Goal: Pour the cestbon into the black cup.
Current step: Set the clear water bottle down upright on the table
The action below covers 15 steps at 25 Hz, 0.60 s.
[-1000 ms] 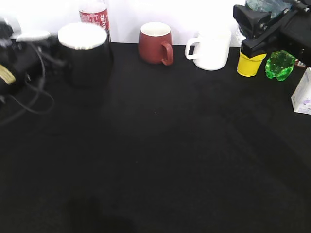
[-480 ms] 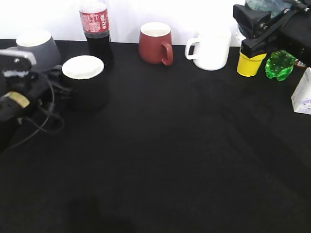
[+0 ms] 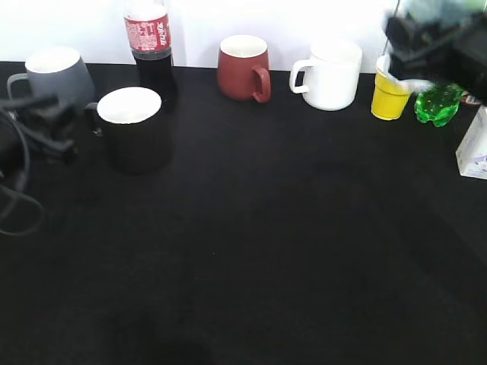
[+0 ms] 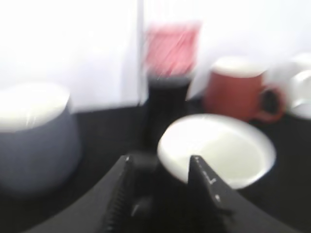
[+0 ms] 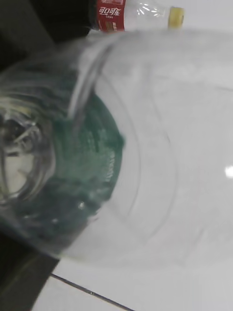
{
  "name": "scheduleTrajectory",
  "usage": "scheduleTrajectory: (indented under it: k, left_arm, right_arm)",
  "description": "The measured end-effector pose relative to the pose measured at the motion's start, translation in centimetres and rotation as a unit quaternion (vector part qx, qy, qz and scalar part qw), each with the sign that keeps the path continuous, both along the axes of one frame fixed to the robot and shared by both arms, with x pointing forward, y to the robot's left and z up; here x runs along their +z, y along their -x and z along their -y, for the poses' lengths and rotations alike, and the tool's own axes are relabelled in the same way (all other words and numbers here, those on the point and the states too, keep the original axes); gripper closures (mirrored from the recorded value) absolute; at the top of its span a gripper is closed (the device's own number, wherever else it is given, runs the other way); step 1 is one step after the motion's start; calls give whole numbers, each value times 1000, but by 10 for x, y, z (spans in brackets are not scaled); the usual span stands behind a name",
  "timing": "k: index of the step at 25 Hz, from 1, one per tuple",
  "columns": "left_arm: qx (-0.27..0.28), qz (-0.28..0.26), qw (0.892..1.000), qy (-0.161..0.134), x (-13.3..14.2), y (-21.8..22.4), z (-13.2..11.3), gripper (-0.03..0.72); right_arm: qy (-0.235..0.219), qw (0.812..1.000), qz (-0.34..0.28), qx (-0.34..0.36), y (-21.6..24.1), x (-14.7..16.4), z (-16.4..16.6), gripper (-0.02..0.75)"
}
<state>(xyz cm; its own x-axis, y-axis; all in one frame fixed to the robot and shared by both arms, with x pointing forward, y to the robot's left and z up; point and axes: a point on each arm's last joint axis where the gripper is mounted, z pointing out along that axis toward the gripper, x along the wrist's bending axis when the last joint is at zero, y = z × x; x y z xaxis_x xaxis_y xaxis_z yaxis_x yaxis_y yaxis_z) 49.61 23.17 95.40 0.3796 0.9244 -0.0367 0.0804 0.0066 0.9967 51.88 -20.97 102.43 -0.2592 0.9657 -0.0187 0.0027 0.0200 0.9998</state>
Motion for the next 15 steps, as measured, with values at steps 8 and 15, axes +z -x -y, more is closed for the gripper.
scheduleTrajectory:
  k: [8,15]
  left_arm:
    - [-25,43,999,-16,31,13,2,397]
    - [-33,44,998,-17,31,14,4,397]
  right_arm:
    - [17,997,-78,4,-31,-106,-11,251]
    - [22,996,-82,3,-36,-137,-13,183]
